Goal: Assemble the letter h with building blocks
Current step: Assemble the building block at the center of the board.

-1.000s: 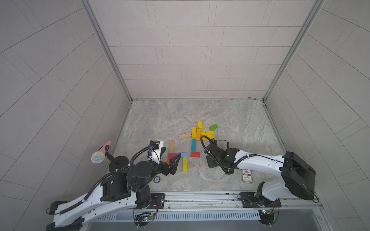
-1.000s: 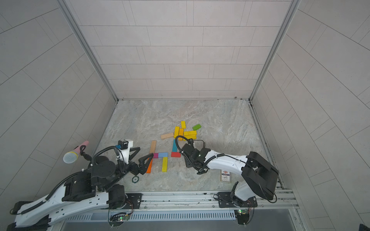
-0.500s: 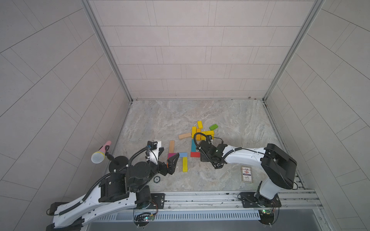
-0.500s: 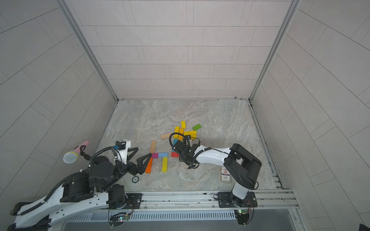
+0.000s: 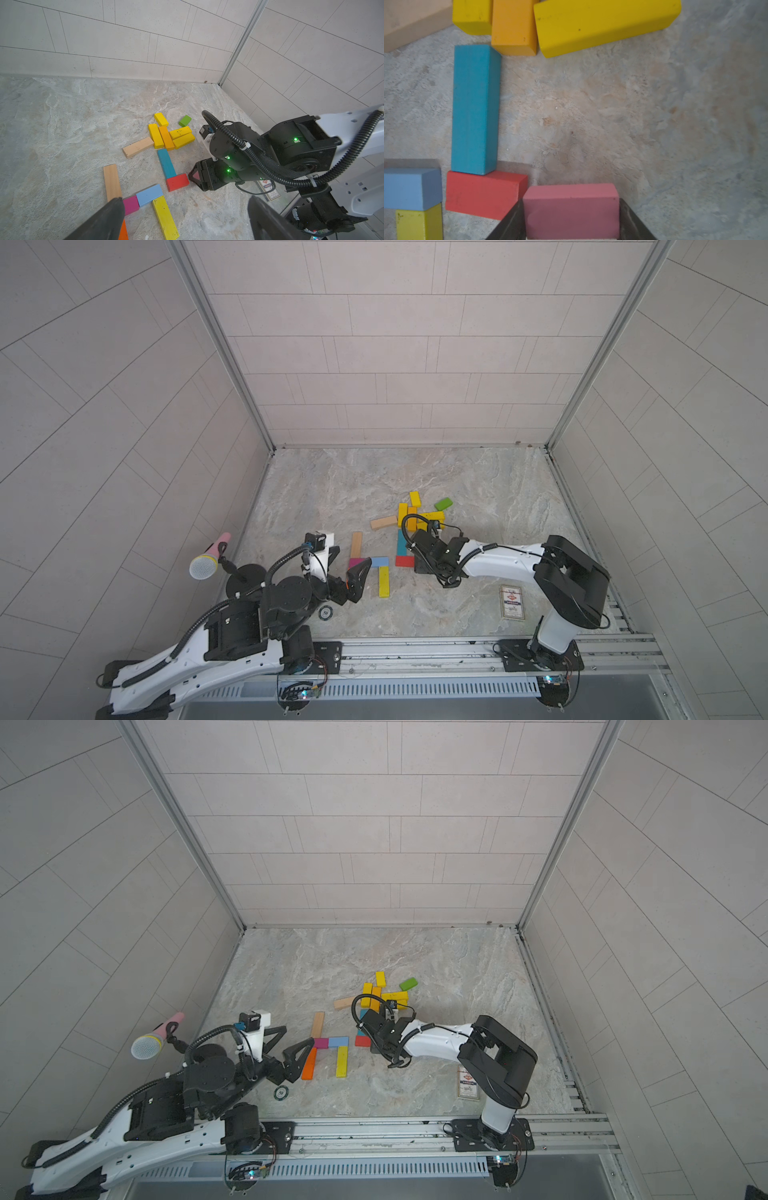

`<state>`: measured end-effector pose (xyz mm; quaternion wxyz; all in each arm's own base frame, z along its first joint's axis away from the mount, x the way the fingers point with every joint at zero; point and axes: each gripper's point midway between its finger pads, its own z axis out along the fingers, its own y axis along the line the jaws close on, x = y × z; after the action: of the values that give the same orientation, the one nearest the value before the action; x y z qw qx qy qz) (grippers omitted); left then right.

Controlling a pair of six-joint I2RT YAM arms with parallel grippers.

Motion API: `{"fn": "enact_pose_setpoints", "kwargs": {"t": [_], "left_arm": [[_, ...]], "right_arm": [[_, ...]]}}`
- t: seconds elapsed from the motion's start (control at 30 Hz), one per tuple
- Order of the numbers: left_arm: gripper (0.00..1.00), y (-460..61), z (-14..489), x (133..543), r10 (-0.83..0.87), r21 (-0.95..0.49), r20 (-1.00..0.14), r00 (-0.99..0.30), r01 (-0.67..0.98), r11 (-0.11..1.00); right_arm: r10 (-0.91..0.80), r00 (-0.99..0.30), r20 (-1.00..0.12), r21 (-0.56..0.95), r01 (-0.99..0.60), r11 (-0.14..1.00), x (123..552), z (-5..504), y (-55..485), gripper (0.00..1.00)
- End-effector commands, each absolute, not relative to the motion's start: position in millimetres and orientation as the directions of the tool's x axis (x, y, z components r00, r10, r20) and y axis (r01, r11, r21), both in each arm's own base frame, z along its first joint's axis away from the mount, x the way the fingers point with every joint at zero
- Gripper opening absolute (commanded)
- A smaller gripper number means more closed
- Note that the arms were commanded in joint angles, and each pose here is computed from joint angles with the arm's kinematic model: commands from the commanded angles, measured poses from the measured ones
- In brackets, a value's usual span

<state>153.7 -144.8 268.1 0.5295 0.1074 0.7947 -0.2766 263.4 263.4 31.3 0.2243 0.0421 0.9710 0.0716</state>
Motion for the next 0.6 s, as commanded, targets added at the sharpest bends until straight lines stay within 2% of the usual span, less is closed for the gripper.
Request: {"fn": "enact_pose_setpoints", "kwargs": {"t": [0.0, 0.27, 0.57], "left_arm": [[1.0, -141.6, 267.6, 155.9, -0.129, -0.321, -0.904, -0.408, 0.447, 0.835], [1.0, -142.1, 268.2, 156.1, -0.129, -0.32, -0.905, -0.406, 0.449, 0.834], [1.0, -144.0, 267.1, 156.2, -0.119, -0.314, -0.905, -0.409, 0.452, 0.835]], "right_arm": [[0.137, -0.894, -0.426, 0.16, 0.075, 0.984, 267.0, 27.8, 263.4, 0.54], [0.151, -0.896, -0.417, 0.159, 0.092, 0.983, 268.7, 22.7, 259.0, 0.57], [0.165, -0.896, -0.413, 0.164, 0.105, 0.981, 268.4, 21.0, 257.6, 0.67]]}}
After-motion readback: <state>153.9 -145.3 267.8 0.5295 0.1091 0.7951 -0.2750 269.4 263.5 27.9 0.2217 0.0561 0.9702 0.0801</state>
